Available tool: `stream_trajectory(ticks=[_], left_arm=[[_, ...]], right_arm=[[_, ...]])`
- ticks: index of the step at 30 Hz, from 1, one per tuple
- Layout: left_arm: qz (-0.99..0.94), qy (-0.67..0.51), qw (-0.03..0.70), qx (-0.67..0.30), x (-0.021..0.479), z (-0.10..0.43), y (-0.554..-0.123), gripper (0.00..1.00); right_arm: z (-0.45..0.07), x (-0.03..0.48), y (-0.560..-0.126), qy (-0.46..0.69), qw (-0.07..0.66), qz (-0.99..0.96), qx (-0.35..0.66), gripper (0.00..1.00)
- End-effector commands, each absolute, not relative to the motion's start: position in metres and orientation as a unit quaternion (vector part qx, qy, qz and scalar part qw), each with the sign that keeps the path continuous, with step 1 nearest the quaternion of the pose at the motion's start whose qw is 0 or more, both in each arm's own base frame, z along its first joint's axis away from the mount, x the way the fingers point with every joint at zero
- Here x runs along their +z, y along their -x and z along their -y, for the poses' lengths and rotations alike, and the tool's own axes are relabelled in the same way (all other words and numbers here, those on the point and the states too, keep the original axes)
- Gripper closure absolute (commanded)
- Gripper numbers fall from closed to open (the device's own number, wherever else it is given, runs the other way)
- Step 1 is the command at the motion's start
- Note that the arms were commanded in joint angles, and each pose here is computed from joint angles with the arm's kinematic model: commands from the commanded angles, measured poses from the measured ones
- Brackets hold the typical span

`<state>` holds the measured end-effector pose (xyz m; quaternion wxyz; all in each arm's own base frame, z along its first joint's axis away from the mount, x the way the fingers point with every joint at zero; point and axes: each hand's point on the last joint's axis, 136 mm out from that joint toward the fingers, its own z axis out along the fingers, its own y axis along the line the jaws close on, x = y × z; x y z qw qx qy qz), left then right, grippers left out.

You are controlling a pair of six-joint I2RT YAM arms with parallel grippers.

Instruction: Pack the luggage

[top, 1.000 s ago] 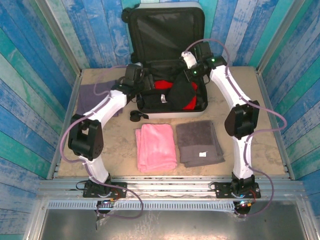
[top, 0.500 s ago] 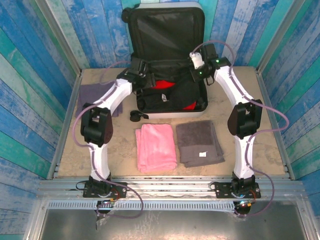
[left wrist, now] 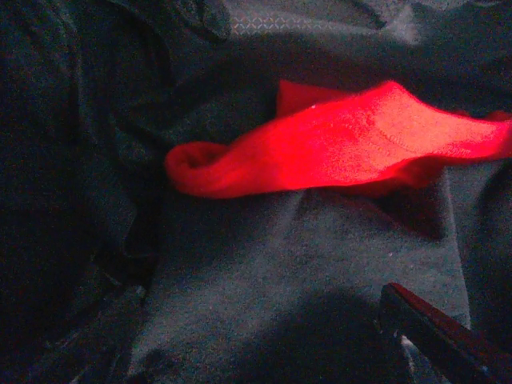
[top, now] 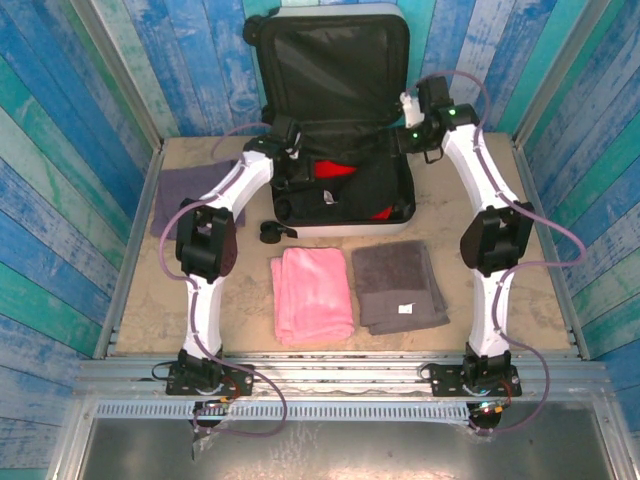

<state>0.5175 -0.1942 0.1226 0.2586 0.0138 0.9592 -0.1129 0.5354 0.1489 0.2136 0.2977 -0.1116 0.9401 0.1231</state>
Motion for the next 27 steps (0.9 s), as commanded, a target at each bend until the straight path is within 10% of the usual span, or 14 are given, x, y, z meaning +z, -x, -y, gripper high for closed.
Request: stream_trajectory(ticks=[1,18,23,27], left_arm=[[-0.98,-0.026,0.186,-0.067,0.081,0.179,-0.498,0.2],[-0.994,-0.03,0.102,-0.033,0.031,0.195,-0.477,0.44],[-0.994,-0.027,0.099,-0.043,0.029,0.197,-0.474,0.74],[-0.991,-0.025,0.12,-0.054,0.041,0.2,-0.48,1.0]], right_arm=[[-0.158,0.221,-0.528,0.085,0.277,-0.942,0.168,0.2],[-0.183,0.142,-0.525,0.083,0.179,-0.967,0.161,0.26],[-0.187,0.132,-0.525,0.095,0.17,-0.967,0.163,0.41],[-0.199,0.142,-0.525,0.121,0.183,-0.957,0.192,0.72]])
